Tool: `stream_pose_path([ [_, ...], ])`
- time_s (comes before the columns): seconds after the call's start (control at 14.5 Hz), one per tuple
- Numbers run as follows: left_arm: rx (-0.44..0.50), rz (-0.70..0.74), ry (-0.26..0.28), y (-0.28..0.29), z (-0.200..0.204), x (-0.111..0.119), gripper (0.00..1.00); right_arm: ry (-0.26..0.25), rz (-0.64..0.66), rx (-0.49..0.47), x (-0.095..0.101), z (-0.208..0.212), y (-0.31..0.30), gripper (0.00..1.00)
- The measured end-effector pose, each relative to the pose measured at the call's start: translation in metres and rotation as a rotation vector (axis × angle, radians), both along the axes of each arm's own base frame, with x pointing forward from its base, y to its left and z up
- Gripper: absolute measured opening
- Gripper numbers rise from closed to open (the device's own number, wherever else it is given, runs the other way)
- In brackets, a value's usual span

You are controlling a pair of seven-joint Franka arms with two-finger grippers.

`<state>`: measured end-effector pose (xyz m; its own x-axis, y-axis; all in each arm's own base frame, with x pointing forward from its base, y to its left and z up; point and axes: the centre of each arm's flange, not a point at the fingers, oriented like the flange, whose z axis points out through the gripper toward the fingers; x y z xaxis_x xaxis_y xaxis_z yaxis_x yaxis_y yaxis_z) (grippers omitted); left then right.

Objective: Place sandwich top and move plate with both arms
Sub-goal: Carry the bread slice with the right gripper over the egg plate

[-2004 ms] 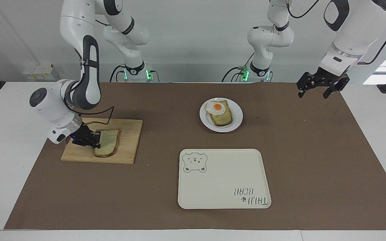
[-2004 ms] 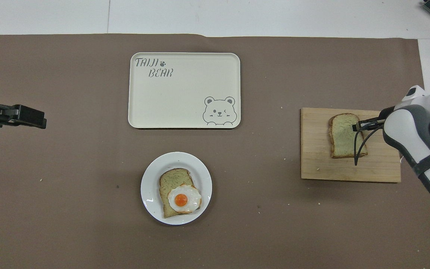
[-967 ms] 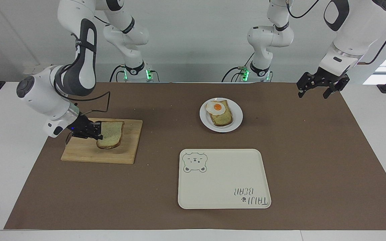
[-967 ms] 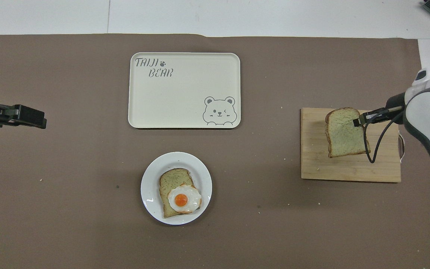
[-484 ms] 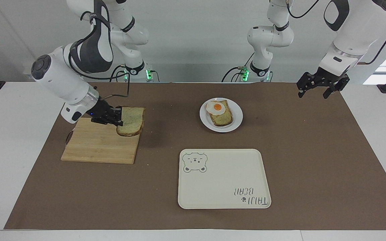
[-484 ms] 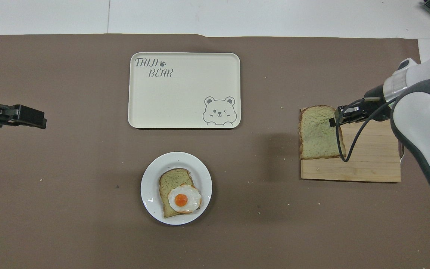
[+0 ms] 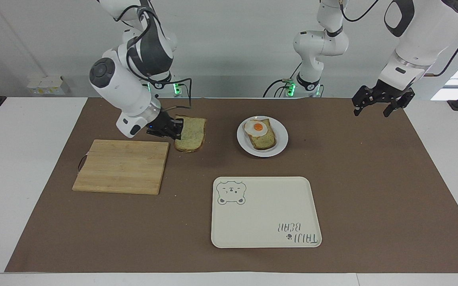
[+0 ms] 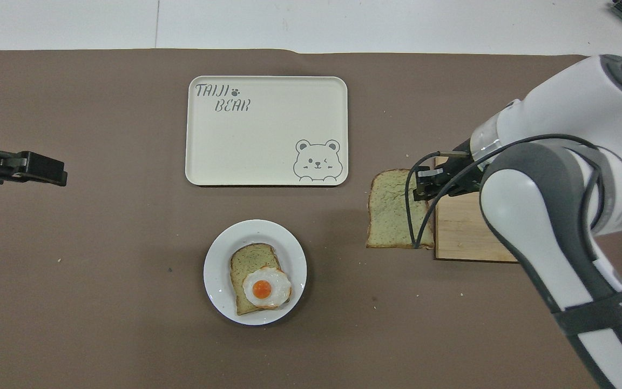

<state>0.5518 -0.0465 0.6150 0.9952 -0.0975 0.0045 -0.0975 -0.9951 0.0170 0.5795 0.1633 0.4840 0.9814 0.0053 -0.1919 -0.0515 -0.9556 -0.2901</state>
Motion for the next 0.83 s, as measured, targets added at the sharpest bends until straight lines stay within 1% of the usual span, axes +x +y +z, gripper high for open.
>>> stream_pose_path([
  [0.21, 0.000, 0.000, 0.000, 0.000, 0.000, 0.000, 1.00, 0.011, 0.029, -0.006, -0.014, 0.002, 0.043, 0.11],
  [0.35, 0.000, 0.000, 0.000, 0.000, 0.000, 0.000, 1.00, 0.011, 0.029, 0.017, -0.022, 0.004, 0.068, 0.11],
  [0.62, 0.000, 0.000, 0.000, 0.000, 0.000, 0.000, 1.00, -0.006, 0.028, 0.027, -0.040, 0.000, 0.121, 0.11],
  [0.83, 0.000, 0.000, 0.000, 0.000, 0.000, 0.000, 1.00, -0.037, 0.008, 0.032, -0.056, -0.024, 0.167, 0.11],
])
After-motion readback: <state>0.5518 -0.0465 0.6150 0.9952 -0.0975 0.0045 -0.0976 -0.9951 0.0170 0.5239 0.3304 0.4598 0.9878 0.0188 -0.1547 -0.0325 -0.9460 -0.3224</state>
